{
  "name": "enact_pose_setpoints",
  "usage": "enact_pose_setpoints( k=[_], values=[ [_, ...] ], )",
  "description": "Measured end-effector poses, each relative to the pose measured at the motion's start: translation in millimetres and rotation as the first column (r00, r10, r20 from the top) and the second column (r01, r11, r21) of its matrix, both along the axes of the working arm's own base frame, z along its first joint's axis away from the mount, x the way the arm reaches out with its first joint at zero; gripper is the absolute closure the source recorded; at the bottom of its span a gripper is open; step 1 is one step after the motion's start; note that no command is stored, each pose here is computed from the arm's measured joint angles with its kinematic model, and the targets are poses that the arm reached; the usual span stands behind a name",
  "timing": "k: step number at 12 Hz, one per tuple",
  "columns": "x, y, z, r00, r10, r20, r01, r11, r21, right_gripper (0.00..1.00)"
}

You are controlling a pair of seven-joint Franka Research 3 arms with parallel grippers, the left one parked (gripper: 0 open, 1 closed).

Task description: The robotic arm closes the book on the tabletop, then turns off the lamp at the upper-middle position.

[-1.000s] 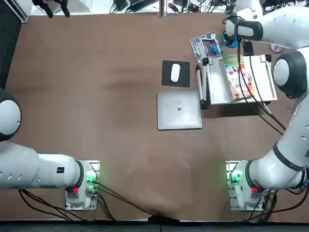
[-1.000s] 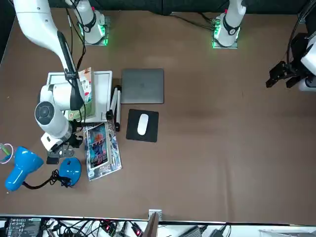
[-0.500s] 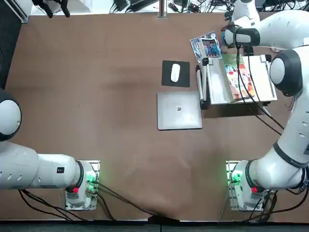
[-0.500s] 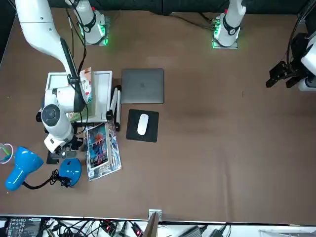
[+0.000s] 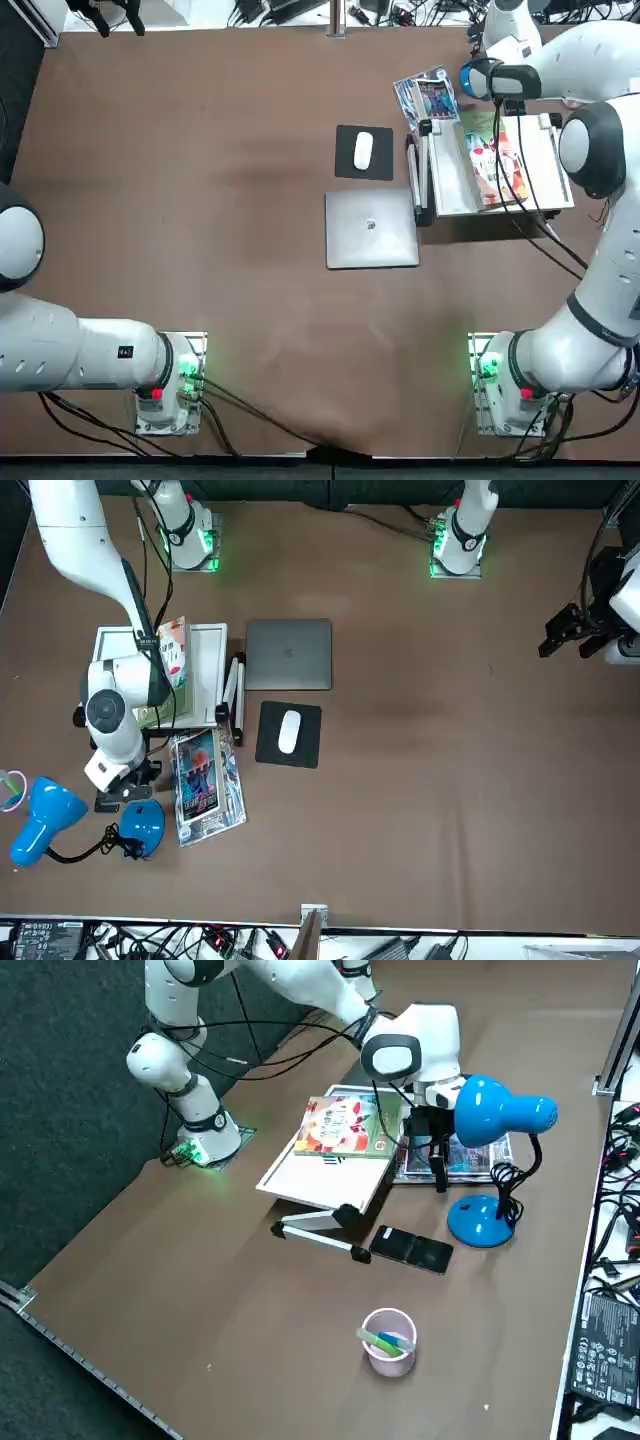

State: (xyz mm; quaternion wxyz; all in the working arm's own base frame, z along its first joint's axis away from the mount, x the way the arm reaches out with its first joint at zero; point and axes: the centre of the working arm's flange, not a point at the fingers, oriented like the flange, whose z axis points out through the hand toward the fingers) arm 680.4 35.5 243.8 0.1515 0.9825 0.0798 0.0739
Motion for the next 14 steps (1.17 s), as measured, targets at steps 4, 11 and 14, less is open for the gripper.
enact_pose_setpoints(
  k=[4,11,14],
  values=[
    [5.1,1.2,-1.1,0.997,0.047,0.058,-0.047,0.999,-0.004,0.99],
    [7.9,0.5,-2.2,0.994,0.062,0.090,-0.062,0.998,0.003,0.99],
    [9.1,1.0,-0.7,0.992,0.072,0.105,-0.073,0.997,0.003,0.99]
  ],
)
